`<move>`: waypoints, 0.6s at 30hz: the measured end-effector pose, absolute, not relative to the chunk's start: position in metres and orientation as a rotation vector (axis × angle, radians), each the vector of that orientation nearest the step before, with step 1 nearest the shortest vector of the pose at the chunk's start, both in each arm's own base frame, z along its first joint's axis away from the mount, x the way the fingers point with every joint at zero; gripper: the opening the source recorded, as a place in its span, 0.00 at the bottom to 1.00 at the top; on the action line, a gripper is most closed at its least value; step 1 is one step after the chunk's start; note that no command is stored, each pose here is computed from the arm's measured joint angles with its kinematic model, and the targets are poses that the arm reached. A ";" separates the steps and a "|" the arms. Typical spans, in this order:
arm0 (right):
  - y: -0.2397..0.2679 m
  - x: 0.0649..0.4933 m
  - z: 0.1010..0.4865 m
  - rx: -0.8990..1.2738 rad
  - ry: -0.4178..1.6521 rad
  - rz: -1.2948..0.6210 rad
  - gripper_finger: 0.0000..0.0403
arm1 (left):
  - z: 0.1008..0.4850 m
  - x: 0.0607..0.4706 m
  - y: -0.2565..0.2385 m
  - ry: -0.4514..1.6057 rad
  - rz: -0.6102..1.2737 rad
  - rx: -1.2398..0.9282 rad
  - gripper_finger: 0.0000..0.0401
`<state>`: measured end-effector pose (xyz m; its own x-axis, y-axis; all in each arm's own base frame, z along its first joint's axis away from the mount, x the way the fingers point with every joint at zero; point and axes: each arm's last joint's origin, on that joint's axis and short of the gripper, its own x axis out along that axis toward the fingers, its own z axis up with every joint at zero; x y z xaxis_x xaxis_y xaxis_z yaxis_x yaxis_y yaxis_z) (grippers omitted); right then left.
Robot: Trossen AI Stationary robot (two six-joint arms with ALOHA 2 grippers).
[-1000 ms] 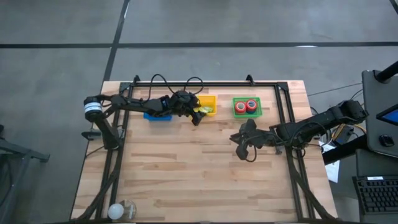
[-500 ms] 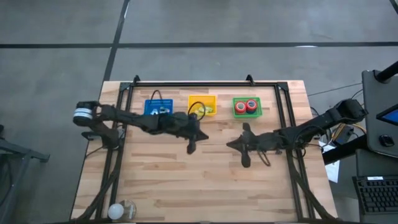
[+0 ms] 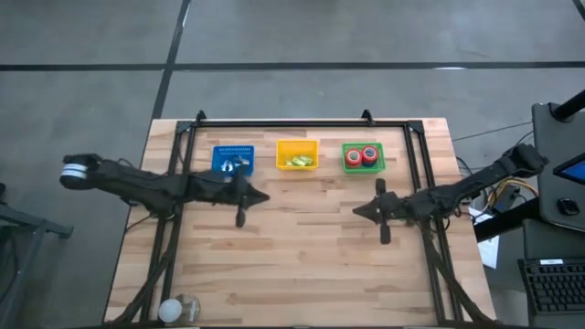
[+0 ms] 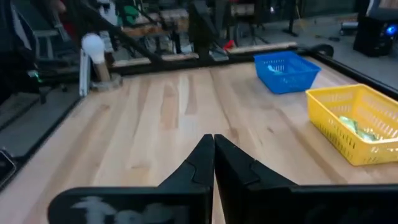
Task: Pick and place Stapler, Stapler remover, tape
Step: Return to Home Position
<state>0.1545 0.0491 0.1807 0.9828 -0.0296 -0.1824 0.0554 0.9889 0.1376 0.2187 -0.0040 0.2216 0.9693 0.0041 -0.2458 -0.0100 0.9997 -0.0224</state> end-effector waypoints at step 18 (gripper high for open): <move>0.037 0.124 0.168 0.032 0.066 -0.043 0.02 | 0.172 0.138 -0.004 -0.053 -0.038 -0.150 0.06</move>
<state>0.1244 0.0366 0.1682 0.9969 -0.0418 -0.0669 0.0439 0.9986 0.0303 0.1377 -0.0039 0.1720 0.9979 -0.0335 0.0558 0.0415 0.9881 -0.1481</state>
